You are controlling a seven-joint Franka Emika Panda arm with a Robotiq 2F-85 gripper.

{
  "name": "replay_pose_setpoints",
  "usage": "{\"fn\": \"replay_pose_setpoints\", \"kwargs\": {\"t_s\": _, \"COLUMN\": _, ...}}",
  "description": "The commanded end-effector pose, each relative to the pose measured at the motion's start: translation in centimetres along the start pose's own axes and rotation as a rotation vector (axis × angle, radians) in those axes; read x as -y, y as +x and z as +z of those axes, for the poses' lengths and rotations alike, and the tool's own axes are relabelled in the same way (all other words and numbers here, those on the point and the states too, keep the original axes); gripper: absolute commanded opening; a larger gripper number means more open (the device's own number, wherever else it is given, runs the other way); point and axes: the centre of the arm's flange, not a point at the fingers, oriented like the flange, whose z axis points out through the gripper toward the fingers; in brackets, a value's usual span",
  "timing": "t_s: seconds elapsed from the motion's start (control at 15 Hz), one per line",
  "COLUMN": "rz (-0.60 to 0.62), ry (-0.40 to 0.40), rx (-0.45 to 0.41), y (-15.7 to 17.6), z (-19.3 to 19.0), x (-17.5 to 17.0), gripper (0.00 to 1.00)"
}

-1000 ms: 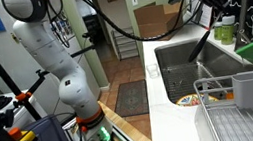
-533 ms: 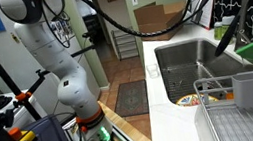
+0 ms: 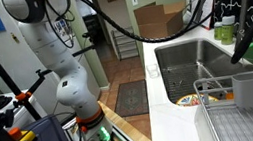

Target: Remove the black and silver serving spoon from the sink and put it in the drying rack

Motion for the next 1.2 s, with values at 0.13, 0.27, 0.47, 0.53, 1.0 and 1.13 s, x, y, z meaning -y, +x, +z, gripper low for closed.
{"fn": "replay_pose_setpoints", "kwargs": {"t_s": 0.13, "rz": -0.007, "ry": -0.049, "rx": -0.018, "y": -0.6, "z": 1.2, "x": -1.4, "gripper": 0.05}}
{"fn": "replay_pose_setpoints", "kwargs": {"t_s": 0.27, "rz": -0.002, "ry": -0.058, "rx": -0.027, "y": -0.8, "z": 1.5, "x": -1.8, "gripper": 0.05}}
{"fn": "replay_pose_setpoints", "kwargs": {"t_s": 0.47, "rz": 0.027, "ry": -0.062, "rx": -0.037, "y": -1.5, "z": 1.9, "x": -1.4, "gripper": 0.05}}
{"fn": "replay_pose_setpoints", "kwargs": {"t_s": 0.53, "rz": 0.03, "ry": -0.063, "rx": -0.039, "y": -1.8, "z": 2.0, "x": -1.1, "gripper": 0.05}}
{"fn": "replay_pose_setpoints", "kwargs": {"t_s": 1.0, "rz": 0.031, "ry": -0.095, "rx": -0.055, "y": -3.2, "z": 3.3, "x": -0.6, "gripper": 0.05}}
{"fn": "replay_pose_setpoints", "kwargs": {"t_s": 1.13, "rz": 0.043, "ry": -0.102, "rx": -0.051, "y": -3.7, "z": 3.5, "x": -0.3, "gripper": 0.05}}
